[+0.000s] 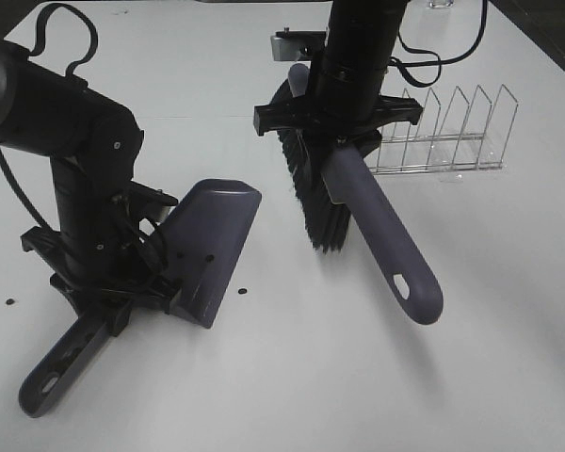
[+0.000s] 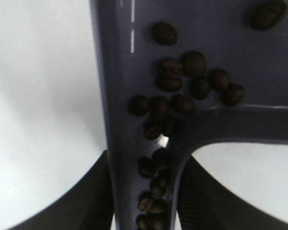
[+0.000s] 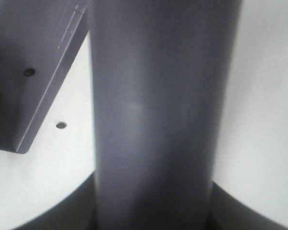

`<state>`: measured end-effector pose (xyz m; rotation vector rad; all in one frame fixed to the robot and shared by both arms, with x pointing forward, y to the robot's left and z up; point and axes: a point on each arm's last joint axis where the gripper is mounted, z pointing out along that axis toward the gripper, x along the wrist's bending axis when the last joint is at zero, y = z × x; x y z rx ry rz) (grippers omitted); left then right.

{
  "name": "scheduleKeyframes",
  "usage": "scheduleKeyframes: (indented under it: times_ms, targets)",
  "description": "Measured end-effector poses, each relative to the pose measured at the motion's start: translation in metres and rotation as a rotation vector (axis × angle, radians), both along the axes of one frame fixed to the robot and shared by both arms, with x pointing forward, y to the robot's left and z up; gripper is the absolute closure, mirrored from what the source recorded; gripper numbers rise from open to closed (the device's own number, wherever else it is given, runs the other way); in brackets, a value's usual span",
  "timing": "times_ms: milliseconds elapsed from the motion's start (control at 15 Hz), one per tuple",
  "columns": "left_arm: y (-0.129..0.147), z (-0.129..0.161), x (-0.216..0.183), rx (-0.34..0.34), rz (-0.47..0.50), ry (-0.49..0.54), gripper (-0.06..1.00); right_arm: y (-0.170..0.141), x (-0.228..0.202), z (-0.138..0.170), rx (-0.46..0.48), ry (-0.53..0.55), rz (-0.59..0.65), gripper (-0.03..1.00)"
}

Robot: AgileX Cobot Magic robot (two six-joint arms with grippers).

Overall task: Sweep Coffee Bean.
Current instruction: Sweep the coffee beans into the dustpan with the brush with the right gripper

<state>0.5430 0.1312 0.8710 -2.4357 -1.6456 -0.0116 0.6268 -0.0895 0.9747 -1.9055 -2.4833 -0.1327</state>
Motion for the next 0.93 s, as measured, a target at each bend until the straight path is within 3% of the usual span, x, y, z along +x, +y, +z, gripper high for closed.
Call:
scheduleKeyframes:
  times_ms: [333, 600, 800, 933]
  targets:
    - [0.000, 0.001, 0.001, -0.012, -0.017, -0.023, 0.62, -0.007, -0.013, -0.049, -0.057, 0.107, -0.084, 0.68]
    - [-0.001, 0.000, 0.002, -0.024, -0.019, -0.039, 0.62, 0.005, -0.012, -0.076, 0.000, 0.142, -0.124, 0.68]
    - [-0.001, 0.000, 0.002, -0.024, -0.020, -0.041, 0.62, 0.041, -0.024, -0.092, 0.124, 0.177, -0.107, 0.68]
    - [-0.001, 0.000, 0.003, -0.026, -0.019, -0.043, 0.62, 0.058, -0.027, -0.095, 0.258, 0.195, -0.107, 0.68]
